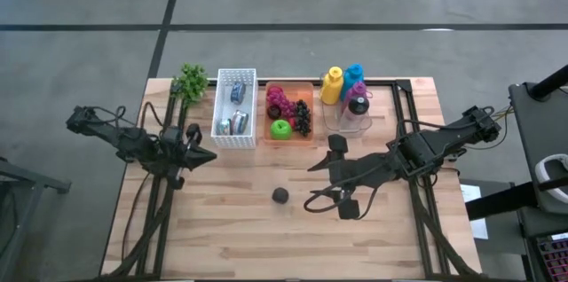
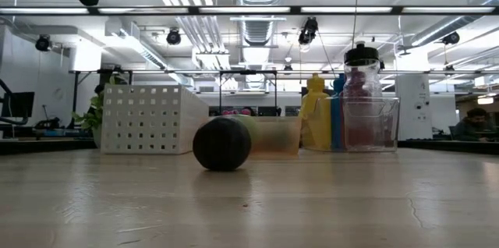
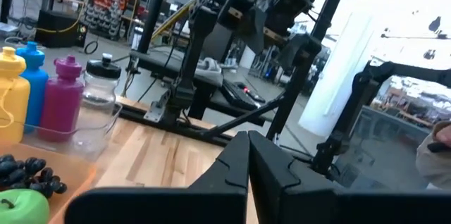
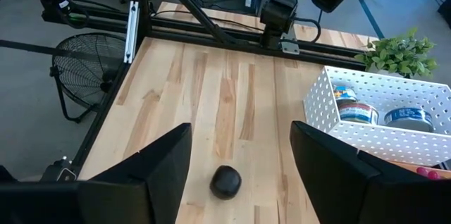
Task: Pick & Place Food Item
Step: Put the plum into the orange bin
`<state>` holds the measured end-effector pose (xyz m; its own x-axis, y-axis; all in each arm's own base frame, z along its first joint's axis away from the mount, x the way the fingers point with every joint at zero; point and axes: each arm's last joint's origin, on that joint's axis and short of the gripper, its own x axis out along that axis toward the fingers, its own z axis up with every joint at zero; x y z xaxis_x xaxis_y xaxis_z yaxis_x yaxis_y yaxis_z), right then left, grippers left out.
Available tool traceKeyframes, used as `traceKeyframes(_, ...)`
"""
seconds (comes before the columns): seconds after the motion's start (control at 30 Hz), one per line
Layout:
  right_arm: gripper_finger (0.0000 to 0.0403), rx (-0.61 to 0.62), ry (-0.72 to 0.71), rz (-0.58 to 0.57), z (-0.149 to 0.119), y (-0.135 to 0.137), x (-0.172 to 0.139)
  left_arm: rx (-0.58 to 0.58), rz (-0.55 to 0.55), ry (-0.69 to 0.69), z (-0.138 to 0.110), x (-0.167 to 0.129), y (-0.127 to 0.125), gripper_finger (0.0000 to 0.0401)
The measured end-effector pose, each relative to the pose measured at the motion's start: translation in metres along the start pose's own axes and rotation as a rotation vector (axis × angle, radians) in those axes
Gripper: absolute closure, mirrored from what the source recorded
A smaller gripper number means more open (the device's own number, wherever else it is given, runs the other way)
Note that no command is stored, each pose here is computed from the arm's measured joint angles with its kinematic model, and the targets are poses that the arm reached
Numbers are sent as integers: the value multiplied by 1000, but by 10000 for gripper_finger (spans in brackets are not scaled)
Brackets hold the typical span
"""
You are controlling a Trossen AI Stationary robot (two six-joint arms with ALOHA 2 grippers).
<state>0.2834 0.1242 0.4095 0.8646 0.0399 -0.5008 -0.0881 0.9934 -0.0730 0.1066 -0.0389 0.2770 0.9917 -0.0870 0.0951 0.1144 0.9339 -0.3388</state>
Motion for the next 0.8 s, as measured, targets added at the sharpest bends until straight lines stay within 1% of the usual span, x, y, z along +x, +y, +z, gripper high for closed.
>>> traceKeyframes(0.17, 172, 0, 0, 0, 0, 0, 0, -6, -10, -33, 1, -7, 3, 392)
traceKeyframes(0.33, 168, 0, 0, 1, 0, 0, 0, 11, -17, -57, 3, -12, 4, 395)
traceKeyframes(0.63, 158, 0, 0, 1, 0, 0, 0, 94, -20, -77, 6, -23, 7, 395)
traceKeyframes(0.8, 164, 0, 0, 1, 0, 0, 0, 107, -18, -73, 6, -30, 10, 395)
